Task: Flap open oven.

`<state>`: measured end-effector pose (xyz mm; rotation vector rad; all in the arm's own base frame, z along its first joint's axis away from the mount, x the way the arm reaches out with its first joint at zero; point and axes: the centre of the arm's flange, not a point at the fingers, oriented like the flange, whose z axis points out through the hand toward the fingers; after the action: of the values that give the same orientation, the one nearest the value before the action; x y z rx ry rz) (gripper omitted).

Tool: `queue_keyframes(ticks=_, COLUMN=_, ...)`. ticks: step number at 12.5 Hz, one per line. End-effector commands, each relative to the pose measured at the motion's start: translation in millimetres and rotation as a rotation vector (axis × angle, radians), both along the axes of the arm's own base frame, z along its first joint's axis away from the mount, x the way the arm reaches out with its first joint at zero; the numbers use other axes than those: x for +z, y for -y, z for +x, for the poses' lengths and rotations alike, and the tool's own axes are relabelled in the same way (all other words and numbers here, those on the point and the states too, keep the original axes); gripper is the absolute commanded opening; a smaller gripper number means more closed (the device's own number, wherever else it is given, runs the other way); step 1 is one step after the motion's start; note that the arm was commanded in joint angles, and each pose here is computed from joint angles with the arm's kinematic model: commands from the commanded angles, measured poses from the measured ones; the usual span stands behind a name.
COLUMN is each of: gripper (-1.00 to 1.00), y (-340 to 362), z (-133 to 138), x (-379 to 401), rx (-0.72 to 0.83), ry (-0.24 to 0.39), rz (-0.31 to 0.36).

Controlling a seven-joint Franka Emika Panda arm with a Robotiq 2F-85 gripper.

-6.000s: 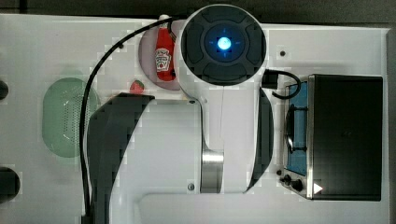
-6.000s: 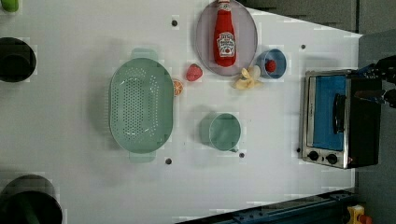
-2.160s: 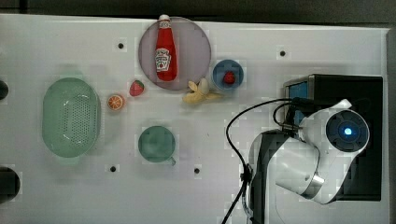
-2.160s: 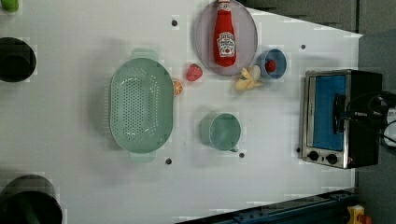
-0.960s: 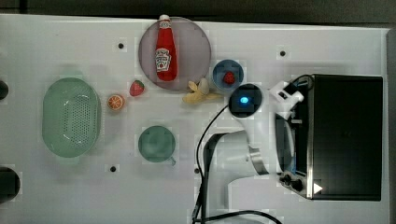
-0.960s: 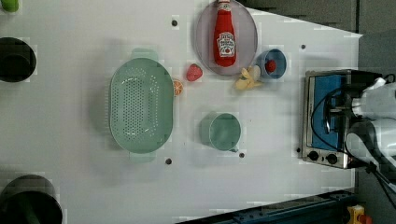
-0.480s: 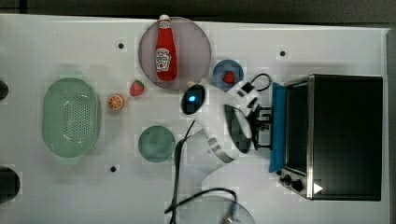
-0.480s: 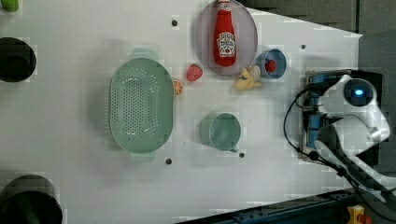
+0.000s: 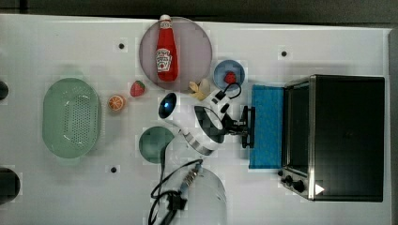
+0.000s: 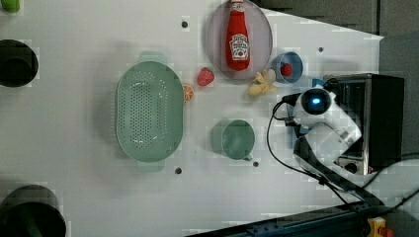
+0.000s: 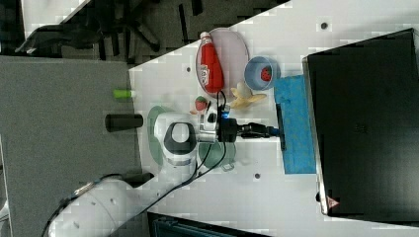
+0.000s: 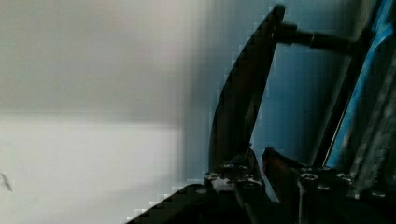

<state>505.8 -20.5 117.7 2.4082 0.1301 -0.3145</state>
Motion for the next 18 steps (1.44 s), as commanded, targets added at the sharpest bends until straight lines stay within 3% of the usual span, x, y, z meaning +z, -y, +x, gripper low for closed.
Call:
queue_keyframes(ticks=1, gripper=-0.65, y=-6, z=11, x=-1, rx=-0.103, ry=0.130, rz=-0.039)
queue_keyframes(ticks=5, gripper=-0.65, y=-9, z=31, x=29, rx=-0.166, ry=0.217, rz=0.015)
queue_keyframes(ticks=9, gripper=-0.65, y=-19, z=54, x=94, rx=-0.427, ry=0.386, rz=0.248)
queue_keyframes(ticks=14, gripper=-0.65, y=-21, z=67, x=217, rx=-0.870, ry=0.569, rz=0.594)
queue_keyframes(ticks=16, gripper=-0.65, y=-18, z=69, x=267, rx=-0.932, ry=0.607, rz=0.666)
queue_keyframes(ticks=18, gripper=-0.65, y=-16, z=64, x=318, rx=-0.953, ry=0.606, rz=0.681)
